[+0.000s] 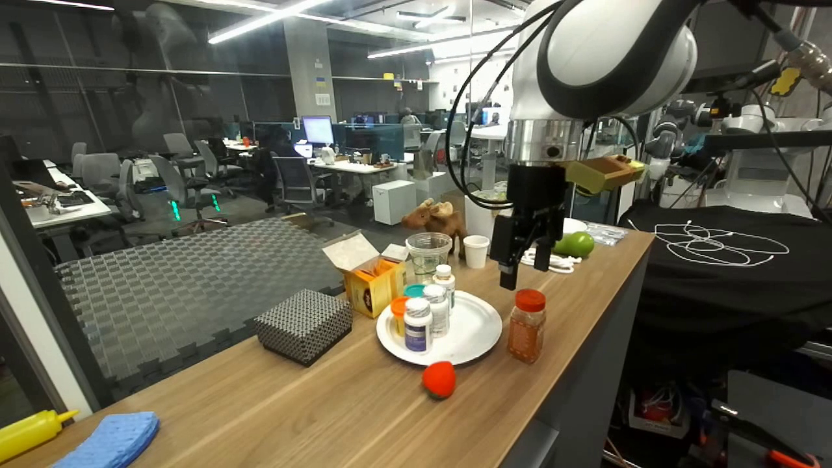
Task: Pick up all the objects surrounding the white plate and arrange them on the plate
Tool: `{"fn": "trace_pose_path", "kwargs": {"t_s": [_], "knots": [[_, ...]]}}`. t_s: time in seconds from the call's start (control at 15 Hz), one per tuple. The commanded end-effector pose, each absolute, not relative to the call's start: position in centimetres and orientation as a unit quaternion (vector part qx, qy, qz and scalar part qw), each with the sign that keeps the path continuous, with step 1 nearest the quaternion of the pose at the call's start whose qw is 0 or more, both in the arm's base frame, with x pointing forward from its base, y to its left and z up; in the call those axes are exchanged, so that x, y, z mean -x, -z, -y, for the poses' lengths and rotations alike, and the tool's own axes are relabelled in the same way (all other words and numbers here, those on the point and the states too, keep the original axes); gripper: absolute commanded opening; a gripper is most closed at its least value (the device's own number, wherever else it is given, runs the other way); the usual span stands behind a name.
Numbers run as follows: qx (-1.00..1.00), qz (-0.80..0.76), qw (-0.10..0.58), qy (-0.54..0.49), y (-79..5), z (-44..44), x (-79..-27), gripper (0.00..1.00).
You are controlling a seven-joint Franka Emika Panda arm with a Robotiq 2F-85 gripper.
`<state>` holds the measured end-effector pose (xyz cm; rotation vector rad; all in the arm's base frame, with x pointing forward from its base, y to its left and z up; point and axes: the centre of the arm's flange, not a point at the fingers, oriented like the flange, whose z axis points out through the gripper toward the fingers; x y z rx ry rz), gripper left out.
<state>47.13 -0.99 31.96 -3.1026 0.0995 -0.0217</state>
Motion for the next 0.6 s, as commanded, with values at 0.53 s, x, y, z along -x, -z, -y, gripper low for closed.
{"fn": "trace_pose_path", "kwargs": {"t_s": [0.53], "knots": [[0.999,-0.050,0.008,0.009,-28.4,1.6,-46.6,1.00]]}}
